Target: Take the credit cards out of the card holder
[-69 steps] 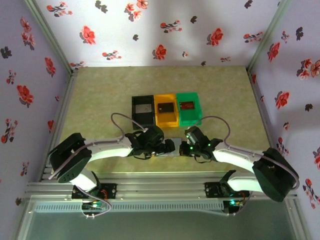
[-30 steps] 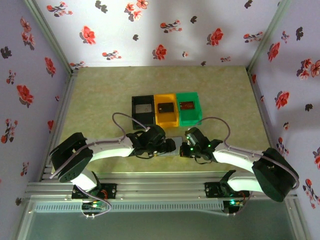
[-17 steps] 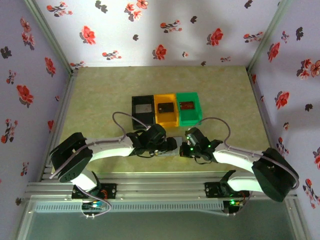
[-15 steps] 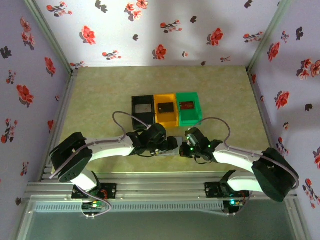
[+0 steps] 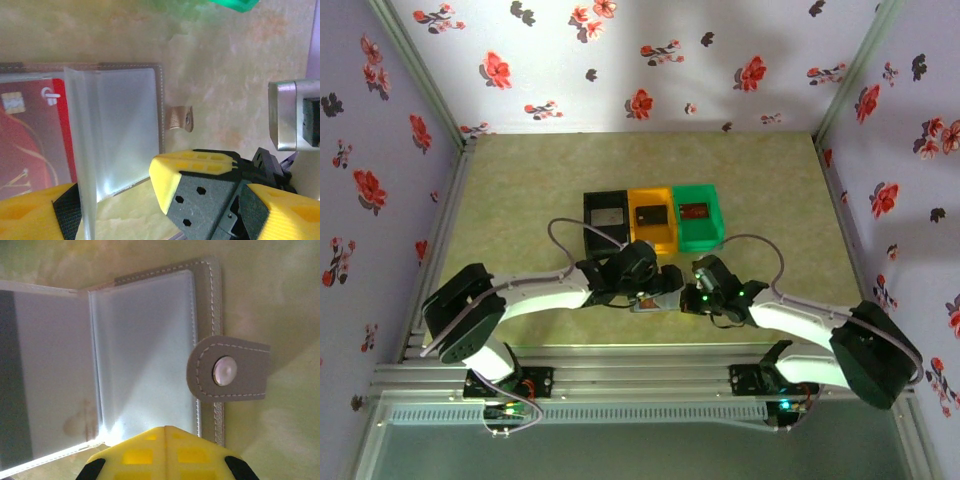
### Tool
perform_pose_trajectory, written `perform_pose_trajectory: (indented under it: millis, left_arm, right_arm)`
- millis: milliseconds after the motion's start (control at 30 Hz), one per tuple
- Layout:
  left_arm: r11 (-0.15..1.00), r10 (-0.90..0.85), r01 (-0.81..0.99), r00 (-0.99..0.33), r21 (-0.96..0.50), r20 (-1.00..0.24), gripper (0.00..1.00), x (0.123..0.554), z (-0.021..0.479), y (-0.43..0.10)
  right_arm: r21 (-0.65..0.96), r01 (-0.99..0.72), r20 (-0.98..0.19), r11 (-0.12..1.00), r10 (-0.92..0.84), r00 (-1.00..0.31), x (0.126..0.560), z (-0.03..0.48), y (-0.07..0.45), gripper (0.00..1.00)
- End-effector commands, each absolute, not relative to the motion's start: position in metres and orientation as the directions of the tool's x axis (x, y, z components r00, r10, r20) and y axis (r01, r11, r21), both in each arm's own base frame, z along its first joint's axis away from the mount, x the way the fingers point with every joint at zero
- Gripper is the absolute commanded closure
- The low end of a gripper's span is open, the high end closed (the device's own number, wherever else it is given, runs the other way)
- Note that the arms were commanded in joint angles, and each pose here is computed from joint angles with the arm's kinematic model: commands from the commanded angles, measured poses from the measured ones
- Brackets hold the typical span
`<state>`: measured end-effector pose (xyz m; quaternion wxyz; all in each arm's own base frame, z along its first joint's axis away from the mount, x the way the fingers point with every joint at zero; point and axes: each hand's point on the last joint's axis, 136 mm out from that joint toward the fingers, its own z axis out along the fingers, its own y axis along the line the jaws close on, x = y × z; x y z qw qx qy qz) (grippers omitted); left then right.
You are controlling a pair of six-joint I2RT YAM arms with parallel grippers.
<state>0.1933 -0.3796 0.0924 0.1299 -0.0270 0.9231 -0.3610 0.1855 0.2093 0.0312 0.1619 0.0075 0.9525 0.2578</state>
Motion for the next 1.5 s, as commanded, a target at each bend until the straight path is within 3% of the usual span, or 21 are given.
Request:
perform_pose_trajectory:
  millis: [0,500,800,967,1233,1467]
  left_arm:
    - [0.716,-0.121,0.075,-0.966,-0.695,-0.228,0.16,0.194,0.1,-0.396]
    - [0.695,-0.088,0.098,-0.972,-0.712,-0.22,0.16,0.197,0.104,-0.418]
    - [0.742,-0.116,0.087,-0.96,-0.664,-0.255,0.16,0.202,0.1,-0.383]
    - [0.752,-0.139,0.067,-0.956,-0.656,-0.257,0.16,0.205,0.091,-0.37]
    - [0.757,-0.177,0.017,-0.957,-0.653,-0.229,0.23,0.207,0.079,-0.365]
    - [0.76,-0.187,-0.001,-0.958,-0.65,-0.218,0.32,0.209,0.075,-0.368]
  right_arm:
    - [0.452,-0.063,-0.311,0.89,0.091,-0.946,0.181,0.028,0.199,1.0]
    - [0.43,-0.052,-0.375,0.901,0.126,-0.918,0.182,0.048,0.179,0.93]
    - [0.501,-0.063,-0.368,0.863,0.146,-0.918,0.182,0.058,0.182,0.9]
    - [0.564,-0.056,-0.327,0.824,0.16,-0.931,0.187,0.061,0.195,0.93]
    - [0.604,-0.004,-0.303,0.797,0.225,-0.926,0.197,0.062,0.198,1.0]
    - [0.6,0.025,-0.275,0.8,0.235,-0.932,0.202,0.055,0.203,1.0]
